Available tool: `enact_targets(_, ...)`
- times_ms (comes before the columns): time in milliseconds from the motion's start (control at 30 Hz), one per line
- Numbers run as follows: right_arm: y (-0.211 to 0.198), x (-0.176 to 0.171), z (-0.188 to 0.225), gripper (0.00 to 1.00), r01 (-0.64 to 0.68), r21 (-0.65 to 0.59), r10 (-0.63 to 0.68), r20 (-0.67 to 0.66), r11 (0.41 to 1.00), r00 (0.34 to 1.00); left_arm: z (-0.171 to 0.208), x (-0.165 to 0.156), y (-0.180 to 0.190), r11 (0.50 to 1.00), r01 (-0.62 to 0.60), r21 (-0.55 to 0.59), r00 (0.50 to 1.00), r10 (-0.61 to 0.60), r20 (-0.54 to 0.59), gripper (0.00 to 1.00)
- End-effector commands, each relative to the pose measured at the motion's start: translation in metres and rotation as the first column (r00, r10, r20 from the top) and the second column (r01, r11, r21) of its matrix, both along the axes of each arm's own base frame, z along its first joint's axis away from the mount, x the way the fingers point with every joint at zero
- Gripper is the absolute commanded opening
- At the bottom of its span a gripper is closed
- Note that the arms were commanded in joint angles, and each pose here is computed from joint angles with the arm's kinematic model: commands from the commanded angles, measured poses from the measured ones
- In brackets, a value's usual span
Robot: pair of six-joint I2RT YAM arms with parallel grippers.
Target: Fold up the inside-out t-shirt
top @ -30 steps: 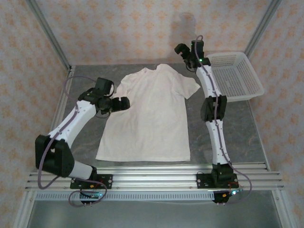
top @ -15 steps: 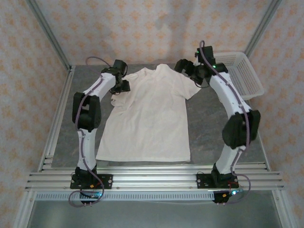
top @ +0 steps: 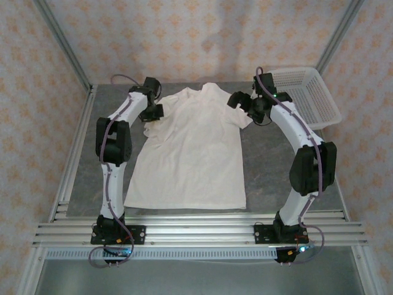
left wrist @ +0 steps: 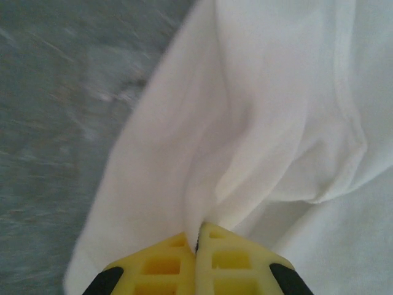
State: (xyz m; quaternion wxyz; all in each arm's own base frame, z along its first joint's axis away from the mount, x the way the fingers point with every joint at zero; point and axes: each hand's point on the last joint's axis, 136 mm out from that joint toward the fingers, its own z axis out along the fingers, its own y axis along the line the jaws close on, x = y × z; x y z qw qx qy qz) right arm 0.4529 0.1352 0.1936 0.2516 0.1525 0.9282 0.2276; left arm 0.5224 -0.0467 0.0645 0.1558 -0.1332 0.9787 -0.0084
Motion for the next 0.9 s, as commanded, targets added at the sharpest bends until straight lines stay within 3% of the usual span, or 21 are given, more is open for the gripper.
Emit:
enact_targets(0, 0.004, 0.001, 0.006, 0.99, -0.007, 0.015, 0.006, 0.017, 1.000, 1.000, 0.063, 0.011, 0.065, 0.981, -0.135, 0.142, 0.988, 0.122, 0.093, 0.04)
enact_targets(100, 0.004, -0.001, 0.008, 0.99, -0.010, 0.013, 0.010, 0.010, 1.000, 1.000, 0.048, 0.024, 0.096, 0.965, -0.235, 0.115, 0.971, 0.228, 0.074, 0.08)
enact_targets(233, 0.001, -0.011, 0.014, 0.99, -0.006, 0.008, 0.006, 0.001, 1.000, 1.000, 0.028, 0.039, 0.118, 0.952, -0.306, -0.004, 0.950, 0.306, 0.061, 0.53)
enact_targets(333, -0.008, -0.029, 0.015, 0.99, 0.027, -0.014, -0.027, -0.011, 1.000, 1.000, 0.058, 0.039, 0.128, 0.943, -0.327, -0.057, 0.937, 0.331, 0.114, 0.68)
enact_targets(433, -0.014, -0.058, 0.008, 0.99, 0.066, -0.018, -0.067, -0.029, 0.998, 0.997, 0.116, 0.027, 0.116, 0.942, -0.292, -0.168, 0.926, 0.322, 0.198, 0.71)
enact_targets(500, -0.014, -0.085, -0.001, 0.99, 0.076, -0.028, -0.077, -0.043, 0.997, 0.996, 0.161, 0.010, 0.085, 0.942, -0.200, -0.268, 0.921, 0.275, 0.277, 0.72)
enact_targets(567, -0.019, -0.123, -0.018, 0.99, 0.104, -0.048, -0.108, -0.090, 0.993, 0.990, 0.212, -0.022, 0.035, 0.942, -0.028, -0.333, 0.902, 0.168, 0.399, 0.76)
enact_targets(633, -0.027, -0.161, -0.033, 0.99, 0.157, -0.054, -0.163, -0.142, 0.986, 0.976, 0.236, -0.063, -0.019, 0.931, 0.166, -0.324, 0.879, 0.009, 0.477, 0.76)
enact_targets(700, -0.034, -0.202, -0.047, 0.99, 0.197, -0.049, -0.203, -0.192, 0.979, 0.960, 0.245, -0.110, -0.074, 0.886, 0.376, -0.273, 0.829, -0.190, 0.526, 0.76)
enact_targets(767, -0.036, -0.241, -0.058, 0.98, 0.220, -0.026, -0.220, -0.240, 0.975, 0.946, 0.242, -0.170, -0.129, 0.782, 0.594, -0.189, 0.720, -0.411, 0.559, 0.76)
enact_targets(867, -0.031, -0.288, -0.073, 0.87, 0.218, 0.014, -0.201, -0.339, 0.976, 0.919, 0.222, -0.251, -0.183, 0.594, 0.802, -0.054, 0.521, -0.652, 0.551, 0.77)
